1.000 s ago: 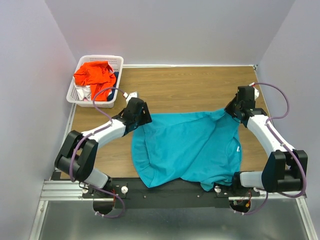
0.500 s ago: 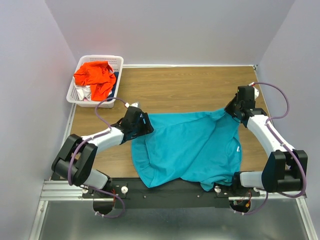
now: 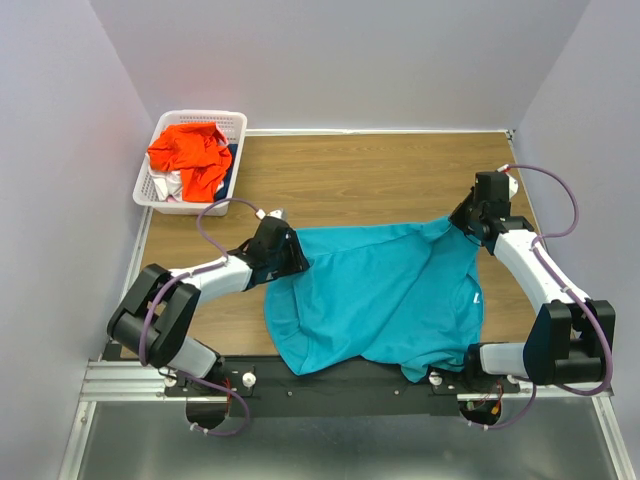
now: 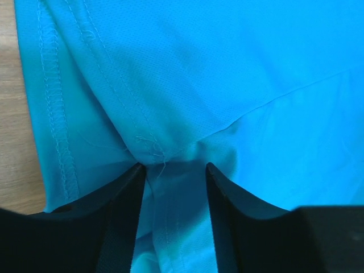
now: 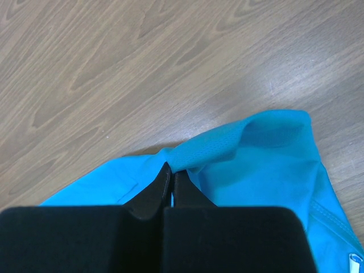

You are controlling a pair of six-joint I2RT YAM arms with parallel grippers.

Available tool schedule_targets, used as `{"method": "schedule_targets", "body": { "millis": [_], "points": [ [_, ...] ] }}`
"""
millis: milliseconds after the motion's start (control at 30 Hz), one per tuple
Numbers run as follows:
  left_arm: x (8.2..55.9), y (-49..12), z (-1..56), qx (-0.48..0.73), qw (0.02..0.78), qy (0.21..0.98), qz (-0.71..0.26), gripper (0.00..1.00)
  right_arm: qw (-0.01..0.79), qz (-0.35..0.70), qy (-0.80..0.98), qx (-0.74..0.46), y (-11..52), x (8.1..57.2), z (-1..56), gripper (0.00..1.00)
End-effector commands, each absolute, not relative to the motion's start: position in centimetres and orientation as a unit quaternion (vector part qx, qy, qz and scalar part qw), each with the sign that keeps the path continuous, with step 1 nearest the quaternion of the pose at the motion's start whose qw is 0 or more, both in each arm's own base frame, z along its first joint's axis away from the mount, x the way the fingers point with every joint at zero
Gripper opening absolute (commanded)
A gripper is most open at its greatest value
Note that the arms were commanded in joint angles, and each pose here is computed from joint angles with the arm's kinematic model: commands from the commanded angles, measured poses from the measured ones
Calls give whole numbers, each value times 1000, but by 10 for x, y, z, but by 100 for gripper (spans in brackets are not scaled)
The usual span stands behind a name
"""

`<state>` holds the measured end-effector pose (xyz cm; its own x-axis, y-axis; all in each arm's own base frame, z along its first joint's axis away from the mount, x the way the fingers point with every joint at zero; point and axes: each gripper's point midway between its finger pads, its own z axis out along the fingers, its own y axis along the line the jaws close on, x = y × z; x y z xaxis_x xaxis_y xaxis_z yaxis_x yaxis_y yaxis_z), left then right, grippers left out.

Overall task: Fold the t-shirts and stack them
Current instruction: Flatten the tshirt out

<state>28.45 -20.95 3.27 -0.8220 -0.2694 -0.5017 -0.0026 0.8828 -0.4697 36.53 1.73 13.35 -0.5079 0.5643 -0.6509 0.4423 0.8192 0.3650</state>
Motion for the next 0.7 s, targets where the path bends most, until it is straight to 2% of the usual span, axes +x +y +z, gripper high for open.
{"method": "schedule_targets", "body": {
  "millis": [0,67,200,367,667],
  "points": [
    [278,-214,30,-75,271,930,-238,52,412,75,862,287,15,370,138,1],
    [279,-217,37,-74,279,926,-243,47,411,75,862,287,15,369,137,1],
    [277,-214,43,-77,282,926,-238,46,411,76,862,285,16,369,137,1],
    [278,-215,53,-79,297,918,-250,40,409,75,863,286,16,369,135,1],
    [282,-228,35,-60,278,922,-264,40,414,74,861,285,15,368,139,1]
  ]
}}
